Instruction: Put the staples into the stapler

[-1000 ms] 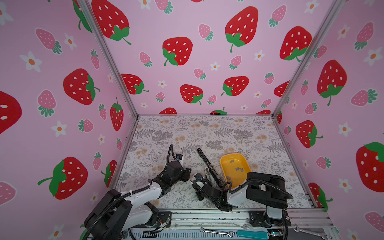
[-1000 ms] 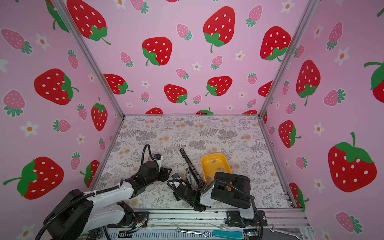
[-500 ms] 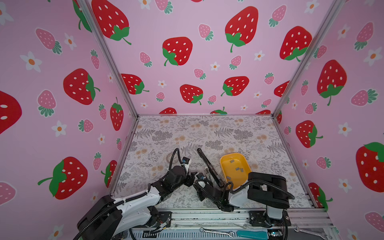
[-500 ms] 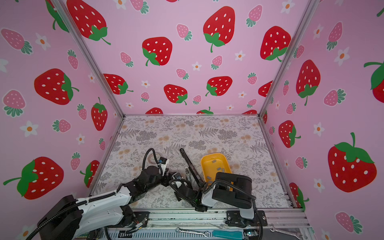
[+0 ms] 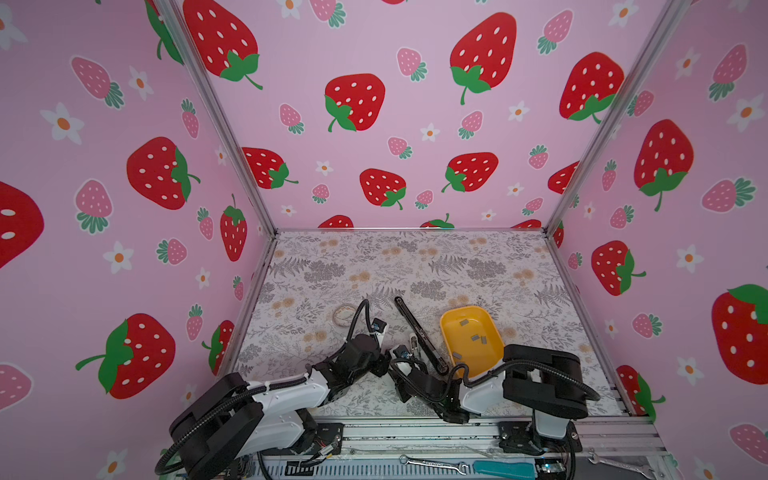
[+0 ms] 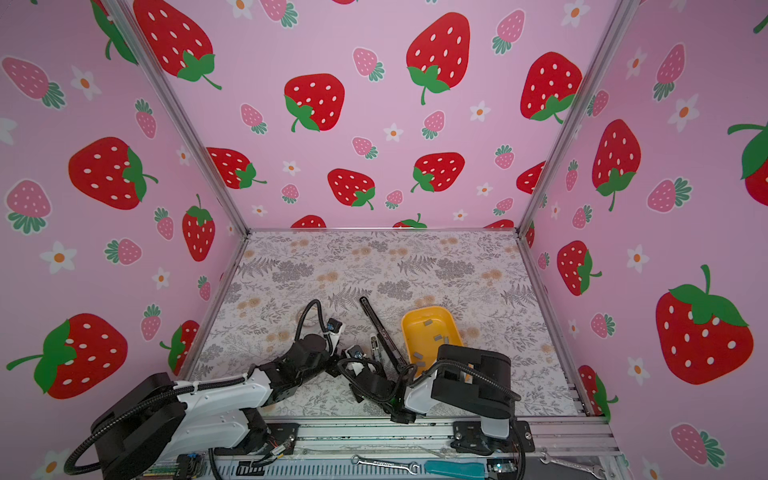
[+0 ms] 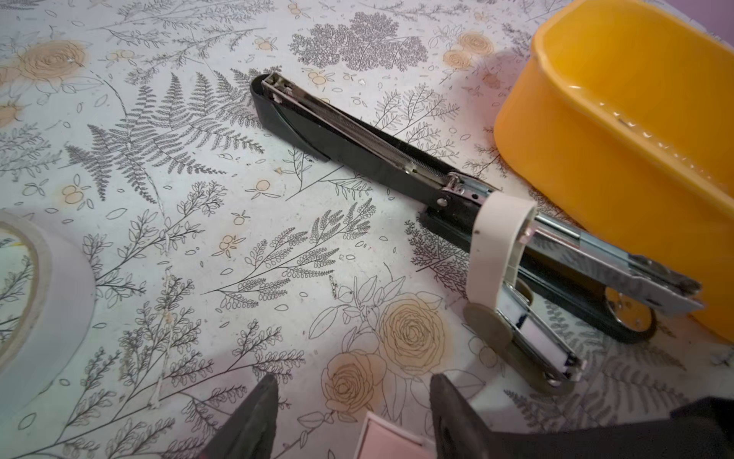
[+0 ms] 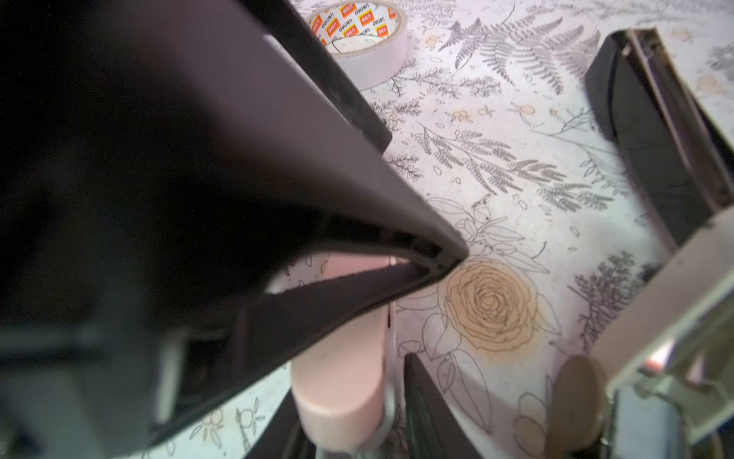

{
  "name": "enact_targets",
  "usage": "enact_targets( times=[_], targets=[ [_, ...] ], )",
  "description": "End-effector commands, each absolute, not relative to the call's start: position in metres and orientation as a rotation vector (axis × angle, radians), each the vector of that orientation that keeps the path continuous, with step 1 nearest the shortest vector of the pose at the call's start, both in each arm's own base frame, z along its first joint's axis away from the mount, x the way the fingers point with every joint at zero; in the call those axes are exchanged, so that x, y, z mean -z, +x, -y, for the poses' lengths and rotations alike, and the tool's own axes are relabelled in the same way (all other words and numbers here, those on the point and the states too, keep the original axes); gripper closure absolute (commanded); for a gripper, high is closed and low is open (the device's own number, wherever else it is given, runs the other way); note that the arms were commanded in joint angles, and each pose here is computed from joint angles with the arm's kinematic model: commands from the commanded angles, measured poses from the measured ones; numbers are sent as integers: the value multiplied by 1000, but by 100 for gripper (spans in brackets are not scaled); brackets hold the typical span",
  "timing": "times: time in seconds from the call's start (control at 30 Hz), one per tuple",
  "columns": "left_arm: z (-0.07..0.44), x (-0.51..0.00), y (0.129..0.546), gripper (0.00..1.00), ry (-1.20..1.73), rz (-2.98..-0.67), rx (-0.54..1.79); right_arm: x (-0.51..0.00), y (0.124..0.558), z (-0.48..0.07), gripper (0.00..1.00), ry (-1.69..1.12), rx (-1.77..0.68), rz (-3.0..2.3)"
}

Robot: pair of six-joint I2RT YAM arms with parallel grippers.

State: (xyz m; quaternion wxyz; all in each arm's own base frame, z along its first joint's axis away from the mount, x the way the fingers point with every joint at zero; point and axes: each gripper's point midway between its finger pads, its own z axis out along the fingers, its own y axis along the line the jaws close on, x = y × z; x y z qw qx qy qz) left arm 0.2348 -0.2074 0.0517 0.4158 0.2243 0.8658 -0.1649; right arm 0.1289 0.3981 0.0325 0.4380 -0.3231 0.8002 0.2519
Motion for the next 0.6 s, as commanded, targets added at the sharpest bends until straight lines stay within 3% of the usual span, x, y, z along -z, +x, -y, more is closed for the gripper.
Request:
enact_targets(
  times=[0.0,0.2,0.57],
  targets=[
    [212,-65,243,37,565,-2123,400,-49,133,-394,59,-778,-622,-1960],
    [211,-66,244,37,568,-2113,387,-74,132,-385,55,-761,-649,-1927],
    [210,-65,248,38,560,-2097,368,-93,128,-394,74,-763,-702,-1896]
  ],
)
